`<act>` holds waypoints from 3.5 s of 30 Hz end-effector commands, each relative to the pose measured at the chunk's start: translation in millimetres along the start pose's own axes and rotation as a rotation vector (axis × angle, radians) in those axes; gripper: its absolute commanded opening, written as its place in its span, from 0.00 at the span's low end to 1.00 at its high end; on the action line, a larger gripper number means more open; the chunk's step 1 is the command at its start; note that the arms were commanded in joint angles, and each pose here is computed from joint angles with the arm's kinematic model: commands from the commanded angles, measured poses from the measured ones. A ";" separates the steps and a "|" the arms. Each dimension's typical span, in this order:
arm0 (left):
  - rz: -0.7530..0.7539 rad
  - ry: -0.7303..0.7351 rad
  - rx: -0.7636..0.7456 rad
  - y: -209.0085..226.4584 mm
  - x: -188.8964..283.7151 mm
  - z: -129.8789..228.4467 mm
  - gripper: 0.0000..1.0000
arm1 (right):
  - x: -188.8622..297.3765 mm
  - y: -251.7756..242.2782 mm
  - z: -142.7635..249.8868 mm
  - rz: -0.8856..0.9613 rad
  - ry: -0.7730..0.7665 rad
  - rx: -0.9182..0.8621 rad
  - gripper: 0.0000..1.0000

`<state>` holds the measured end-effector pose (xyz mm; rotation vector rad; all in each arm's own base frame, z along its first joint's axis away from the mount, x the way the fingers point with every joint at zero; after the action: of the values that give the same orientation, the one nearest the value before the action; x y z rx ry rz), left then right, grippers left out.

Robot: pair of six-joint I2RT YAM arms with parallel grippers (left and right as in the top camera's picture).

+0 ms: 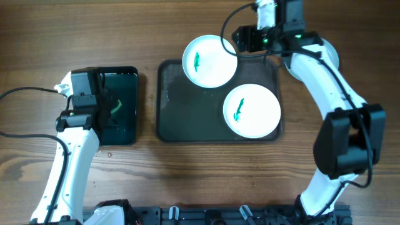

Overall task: Clean dirty plates on tray and stack at the side
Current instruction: 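Move the right gripper to the back plate and grip its rim, then bring the sponge with the left gripper and scrub the back plate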

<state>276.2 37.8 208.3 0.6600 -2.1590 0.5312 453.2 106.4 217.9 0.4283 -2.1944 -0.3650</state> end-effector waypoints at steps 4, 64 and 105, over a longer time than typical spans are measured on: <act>-0.001 -0.002 0.012 0.9 -1.1 -1.7 0.04 | -43.6 -8.8 39.6 0.150 0.160 -0.024 0.71; 0.006 -0.006 0.014 0.1 -1.1 -2.4 0.04 | -97.0 39.4 105.1 -0.003 0.377 0.246 0.42; 0.673 0.255 -0.147 -178.9 -64.1 119.5 0.04 | -107.4 27.8 138.6 0.106 0.543 -0.058 0.04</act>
<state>348.3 -145.1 132.6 -0.3077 -2.1599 0.6680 407.9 193.8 93.1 0.3749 -1.7009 -0.2630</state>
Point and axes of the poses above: each gripper's point midway between its finger pads, its own x axis back along the fingers, its own y axis along the line the jaws close on, z = x × y, the point moved 10 cm from there along x, back along the fingers, and after that the axes turned 12 degrees about -x, right-handed, at the moved point
